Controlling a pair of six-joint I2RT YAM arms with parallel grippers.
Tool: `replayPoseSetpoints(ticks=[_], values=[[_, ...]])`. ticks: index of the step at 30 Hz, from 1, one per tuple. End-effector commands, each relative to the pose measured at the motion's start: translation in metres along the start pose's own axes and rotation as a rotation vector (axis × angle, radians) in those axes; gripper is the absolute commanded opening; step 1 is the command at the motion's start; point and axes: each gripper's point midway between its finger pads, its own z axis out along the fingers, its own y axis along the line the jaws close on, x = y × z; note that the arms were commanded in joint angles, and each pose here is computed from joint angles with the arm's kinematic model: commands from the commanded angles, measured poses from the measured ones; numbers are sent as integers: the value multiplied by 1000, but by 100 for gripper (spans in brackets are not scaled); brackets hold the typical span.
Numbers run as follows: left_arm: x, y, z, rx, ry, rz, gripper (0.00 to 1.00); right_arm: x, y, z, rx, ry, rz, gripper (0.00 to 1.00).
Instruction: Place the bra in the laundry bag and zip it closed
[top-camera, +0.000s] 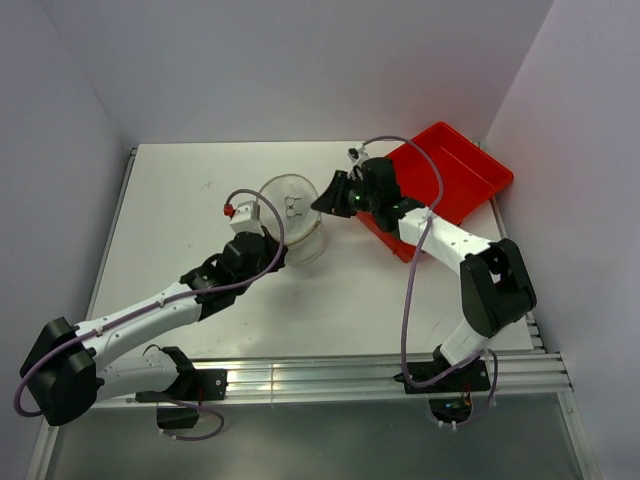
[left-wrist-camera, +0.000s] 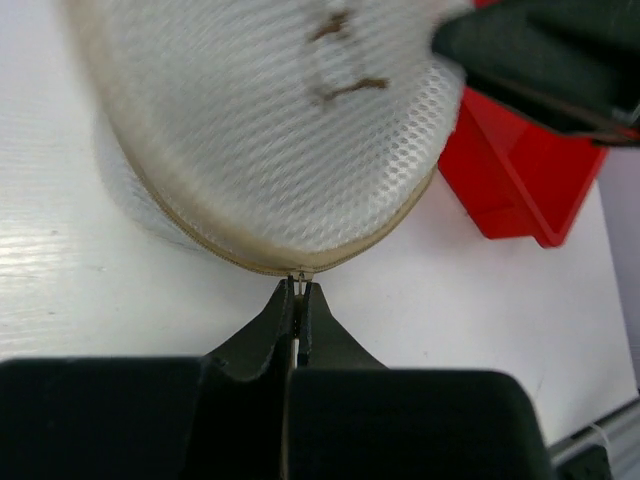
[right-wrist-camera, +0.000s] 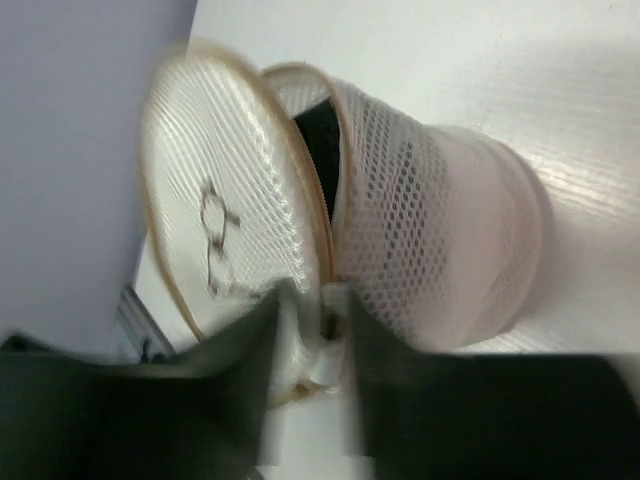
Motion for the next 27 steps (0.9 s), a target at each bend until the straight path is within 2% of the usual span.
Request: replayPoseSetpoints(ticks=[1,2,4,7,9,12,15,16,21,25,26,27], values=[[-8,-35,-8,158,-8,-47,0,-24,10,-3,66,-66,-58,64],[-12,-42,-9,185,-20,-77,0,-26,9,-7,87,-91,-53,75],[-24,-56,-11,227,-47,-103,0,-16,-2,-19,126,-123,-34,89],[-33,-68,-10,259,-66,-108,0,-8,4,-58,118,-230,11,90],[-33,-74,-10,285,-62,-110,0,28,-3,-62,120,-190,41,89],[-29,-77,-5,301,-51,-110,0,52,26,-65,-18,-186,105,85],[-24,-79,-4,315,-35,-112,0,55,51,-64,-131,-185,182,74],[-22,-78,-4,317,-30,-110,0,56,53,-61,-136,-178,206,68],[-20,-75,-9,324,-30,-102,0,46,57,-50,-135,-229,258,59],[-16,-73,-12,332,-21,-98,0,46,50,-37,-107,-221,279,46],[-16,-71,-13,332,-23,-97,0,44,51,-35,-106,-220,280,36],[-15,-70,-14,331,-22,-95,0,43,49,-34,-96,-223,286,36]])
